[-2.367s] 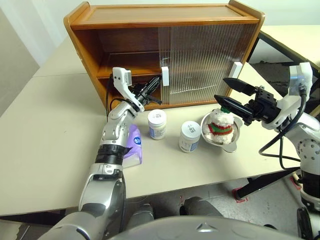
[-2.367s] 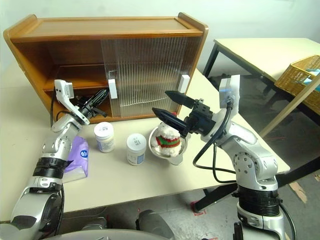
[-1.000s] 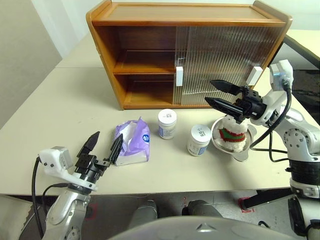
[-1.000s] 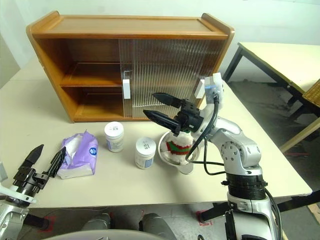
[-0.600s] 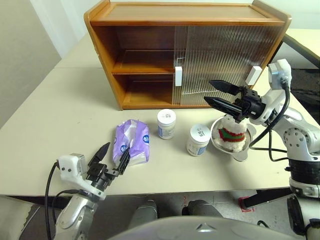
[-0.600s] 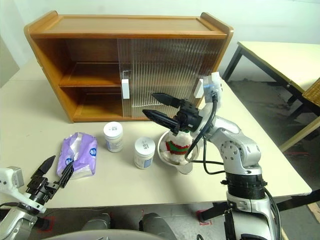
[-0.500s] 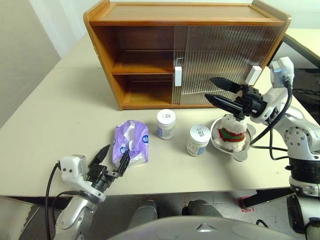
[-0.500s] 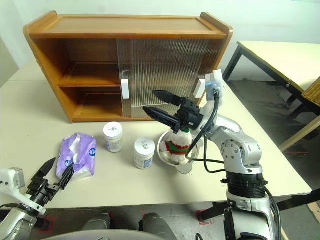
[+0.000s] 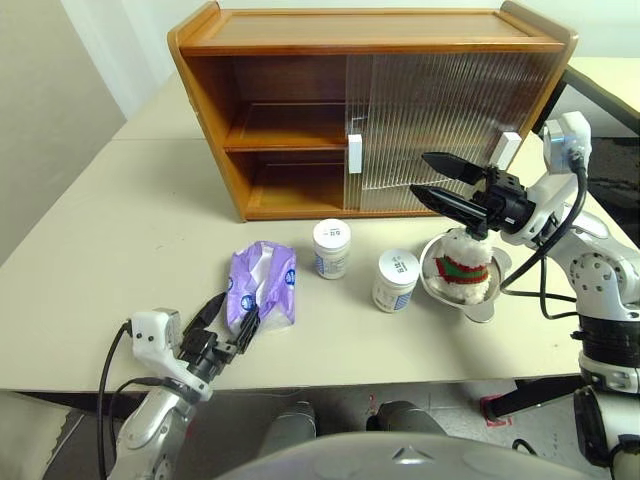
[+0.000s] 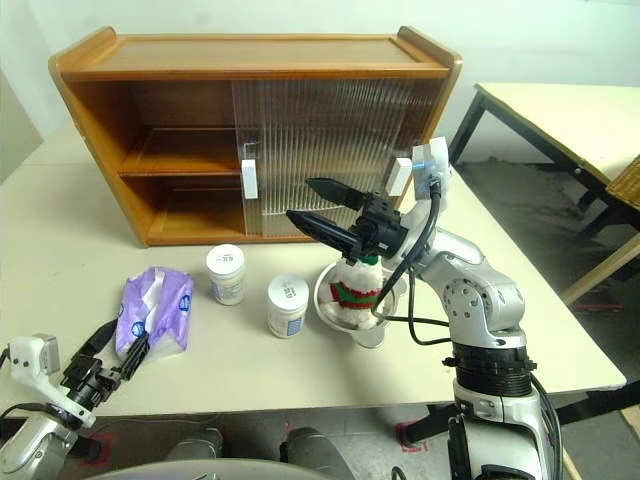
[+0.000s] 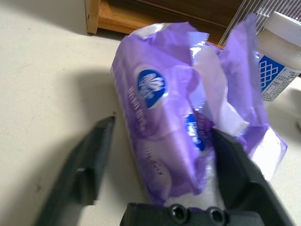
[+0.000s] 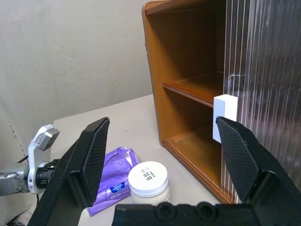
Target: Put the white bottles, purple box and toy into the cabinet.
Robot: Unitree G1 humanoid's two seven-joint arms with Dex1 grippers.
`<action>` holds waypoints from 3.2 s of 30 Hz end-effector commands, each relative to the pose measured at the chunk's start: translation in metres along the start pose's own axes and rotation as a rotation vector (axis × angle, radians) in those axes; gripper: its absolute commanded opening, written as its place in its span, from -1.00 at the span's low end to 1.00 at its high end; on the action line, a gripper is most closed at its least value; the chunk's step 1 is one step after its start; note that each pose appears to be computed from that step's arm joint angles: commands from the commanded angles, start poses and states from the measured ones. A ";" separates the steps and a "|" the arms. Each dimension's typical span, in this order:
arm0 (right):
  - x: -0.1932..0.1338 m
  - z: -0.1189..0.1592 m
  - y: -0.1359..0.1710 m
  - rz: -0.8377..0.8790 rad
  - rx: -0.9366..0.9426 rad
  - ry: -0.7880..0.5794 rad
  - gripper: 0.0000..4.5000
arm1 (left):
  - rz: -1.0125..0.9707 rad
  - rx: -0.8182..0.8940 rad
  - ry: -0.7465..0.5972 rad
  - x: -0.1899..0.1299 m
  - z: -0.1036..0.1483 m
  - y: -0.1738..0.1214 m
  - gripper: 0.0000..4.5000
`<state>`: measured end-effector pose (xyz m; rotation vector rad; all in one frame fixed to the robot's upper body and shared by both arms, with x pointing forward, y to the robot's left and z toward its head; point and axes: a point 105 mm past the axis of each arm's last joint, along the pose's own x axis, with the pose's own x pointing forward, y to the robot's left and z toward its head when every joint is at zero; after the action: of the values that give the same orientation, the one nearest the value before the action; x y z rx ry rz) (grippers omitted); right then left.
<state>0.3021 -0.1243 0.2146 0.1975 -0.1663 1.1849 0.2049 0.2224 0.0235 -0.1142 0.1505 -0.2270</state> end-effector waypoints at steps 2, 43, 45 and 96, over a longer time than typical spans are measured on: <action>0.003 0.005 0.001 0.008 -0.020 -0.009 1.00 | 0.029 -0.004 0.048 -0.006 -0.013 0.008 0.09; 0.008 0.000 0.002 -0.001 -0.019 -0.030 1.00 | -0.123 -0.004 -0.447 0.120 0.205 -0.035 -0.99; 0.008 0.000 0.002 -0.002 -0.021 -0.031 1.00 | -0.106 -0.018 -0.425 0.130 0.208 -0.030 -0.99; -0.001 0.002 0.000 -0.039 -0.032 -0.026 1.00 | -0.347 -0.013 -0.581 0.132 0.243 -0.076 0.98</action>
<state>0.3021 -0.1222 0.2159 0.1900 -0.2061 1.1482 0.3607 0.1500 0.2554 -0.2243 -0.4579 -0.4686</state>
